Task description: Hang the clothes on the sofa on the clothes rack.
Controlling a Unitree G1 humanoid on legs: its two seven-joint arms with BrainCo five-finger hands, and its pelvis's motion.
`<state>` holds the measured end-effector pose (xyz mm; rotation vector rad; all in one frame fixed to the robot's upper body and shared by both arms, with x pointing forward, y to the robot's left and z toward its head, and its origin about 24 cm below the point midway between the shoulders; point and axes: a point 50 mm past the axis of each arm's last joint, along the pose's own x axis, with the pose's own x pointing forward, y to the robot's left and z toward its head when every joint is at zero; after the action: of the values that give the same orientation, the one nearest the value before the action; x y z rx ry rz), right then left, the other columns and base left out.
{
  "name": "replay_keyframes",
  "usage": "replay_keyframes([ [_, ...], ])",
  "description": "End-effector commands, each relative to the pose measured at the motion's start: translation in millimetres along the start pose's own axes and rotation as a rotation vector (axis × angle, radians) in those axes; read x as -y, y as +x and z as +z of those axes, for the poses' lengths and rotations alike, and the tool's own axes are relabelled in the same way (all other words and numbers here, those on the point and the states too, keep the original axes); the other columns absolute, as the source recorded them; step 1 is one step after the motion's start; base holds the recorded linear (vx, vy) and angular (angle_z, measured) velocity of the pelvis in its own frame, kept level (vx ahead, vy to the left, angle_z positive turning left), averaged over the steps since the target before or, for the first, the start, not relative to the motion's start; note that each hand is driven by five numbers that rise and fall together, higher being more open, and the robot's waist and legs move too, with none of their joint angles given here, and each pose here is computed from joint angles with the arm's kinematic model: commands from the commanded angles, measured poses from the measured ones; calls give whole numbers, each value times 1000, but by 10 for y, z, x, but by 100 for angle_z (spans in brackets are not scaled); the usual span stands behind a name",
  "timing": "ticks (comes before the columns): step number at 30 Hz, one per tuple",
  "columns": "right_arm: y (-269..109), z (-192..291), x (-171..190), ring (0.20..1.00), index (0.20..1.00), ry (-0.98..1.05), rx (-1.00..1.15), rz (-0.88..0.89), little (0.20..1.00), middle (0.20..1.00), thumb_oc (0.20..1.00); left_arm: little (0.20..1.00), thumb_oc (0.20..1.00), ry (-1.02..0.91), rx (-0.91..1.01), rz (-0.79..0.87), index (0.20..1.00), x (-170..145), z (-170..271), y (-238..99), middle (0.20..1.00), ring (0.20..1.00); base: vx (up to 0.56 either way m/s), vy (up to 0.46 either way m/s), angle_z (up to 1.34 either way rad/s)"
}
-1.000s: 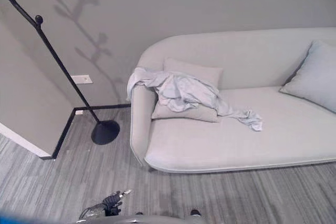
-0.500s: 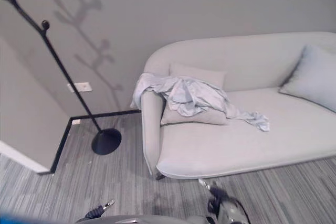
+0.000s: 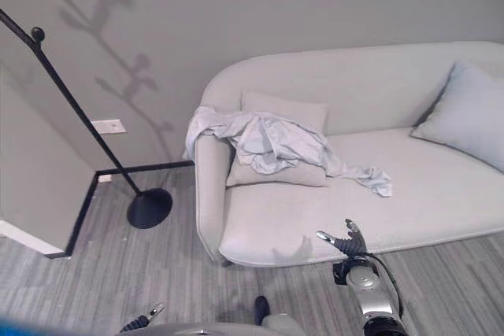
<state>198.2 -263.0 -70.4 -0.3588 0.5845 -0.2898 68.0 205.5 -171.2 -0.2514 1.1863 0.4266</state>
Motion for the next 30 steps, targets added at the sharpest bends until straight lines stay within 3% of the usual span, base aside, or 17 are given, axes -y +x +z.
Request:
replay_keyframes([
  [1,27,455,16,1000,1000,-45,219,-31,1000,1000,1000,1000,1000,77,-26,12,1000,11,-14,10,1000,1000,265,-227,21],
  [10,-74,1285,182,1000,1000,-657,678,-217,1000,1000,1000,1000,1000,124,66,-23,1000,212,165,24,1000,1000,56,-97,15],
  [21,96,1322,-28,1000,1000,-934,719,-220,1000,1000,1000,1000,1000,16,81,32,1000,187,131,14,1000,1000,167,120,12],
  [30,258,1423,-252,1000,1000,-1122,743,-215,1000,1000,1000,1000,1000,121,110,73,1000,65,229,25,1000,1000,181,163,-37],
])
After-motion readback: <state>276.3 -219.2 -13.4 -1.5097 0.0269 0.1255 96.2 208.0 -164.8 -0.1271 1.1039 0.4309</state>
